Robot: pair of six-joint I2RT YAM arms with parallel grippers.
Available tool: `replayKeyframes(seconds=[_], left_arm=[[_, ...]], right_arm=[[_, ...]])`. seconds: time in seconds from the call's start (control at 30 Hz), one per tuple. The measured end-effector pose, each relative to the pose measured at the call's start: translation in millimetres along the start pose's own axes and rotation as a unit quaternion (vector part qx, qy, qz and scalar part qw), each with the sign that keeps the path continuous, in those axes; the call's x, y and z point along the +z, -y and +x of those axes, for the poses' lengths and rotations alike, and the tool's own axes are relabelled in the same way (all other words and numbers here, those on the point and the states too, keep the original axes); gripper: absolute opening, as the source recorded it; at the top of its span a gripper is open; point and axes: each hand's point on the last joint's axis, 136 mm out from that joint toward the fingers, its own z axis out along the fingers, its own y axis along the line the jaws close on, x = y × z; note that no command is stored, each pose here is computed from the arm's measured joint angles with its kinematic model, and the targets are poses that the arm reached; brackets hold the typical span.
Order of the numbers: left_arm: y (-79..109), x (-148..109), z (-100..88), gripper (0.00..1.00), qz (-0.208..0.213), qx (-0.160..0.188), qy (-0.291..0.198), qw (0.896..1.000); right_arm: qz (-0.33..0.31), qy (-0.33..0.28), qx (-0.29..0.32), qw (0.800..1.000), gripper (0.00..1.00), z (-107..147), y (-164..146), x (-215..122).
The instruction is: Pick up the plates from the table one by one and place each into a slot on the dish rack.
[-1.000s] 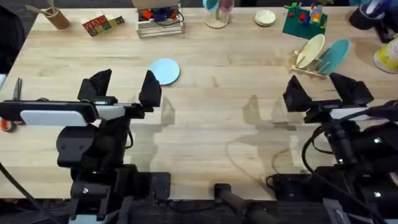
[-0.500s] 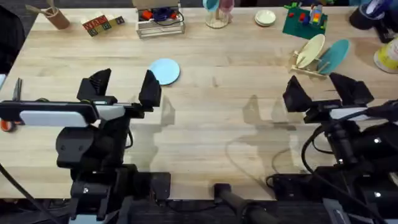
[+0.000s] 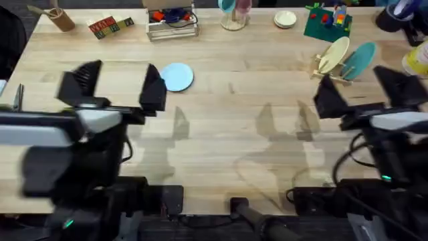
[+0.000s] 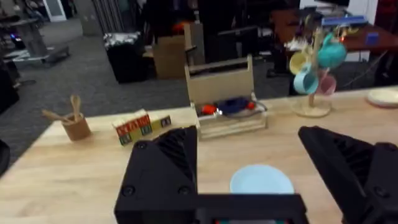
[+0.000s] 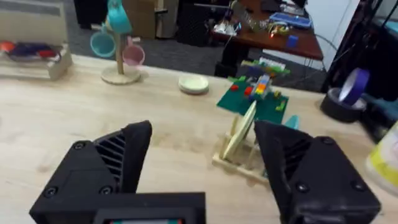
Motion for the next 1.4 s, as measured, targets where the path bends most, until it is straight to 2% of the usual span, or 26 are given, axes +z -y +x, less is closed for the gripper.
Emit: replayKeyframes(seconds=[0.13,0.3,0.5,0.6,0.73,0.87,1.13,1.4], left_arm=[[-5.1,-17,-48.1,0.992,-0.003,-0.004,0.015,1.000],[-10.8,-32,-101.7,0.993,-0.004,-0.029,0.008,1.000],[-16.0,-41,-155.8,0.993,-0.002,-0.066,-0.036,0.997],[-17.8,-43,-172.1,0.993,-0.002,-0.074,-0.076,0.994],[-18.7,-39,-178.1,0.993,-0.002,-0.079,-0.142,0.987],[-18.7,-26,-174.8,0.993,-0.002,-0.080,-0.219,0.973],[-16.8,1,-161.9,0.993,0.003,-0.079,-0.348,0.934],[-10.3,16,-147.8,0.993,0.018,-0.084,-0.435,0.896]], right_arm=[[0.002,0.017,-0.003,1.000,0.992,-46,6,-19],[0.000,0.005,-0.006,1.000,0.992,-98,12,-41],[-0.019,-0.069,-0.002,0.997,0.992,-135,14,-51],[-0.030,-0.116,0.002,0.993,0.992,-149,14,-53],[-0.040,-0.173,0.007,0.984,0.992,-161,15,-50],[-0.048,-0.228,0.011,0.972,0.992,-168,17,-44],[-0.061,-0.344,0.028,0.936,0.992,-165,17,-29],[-0.067,-0.402,0.035,0.913,0.992,-160,18,-2]])
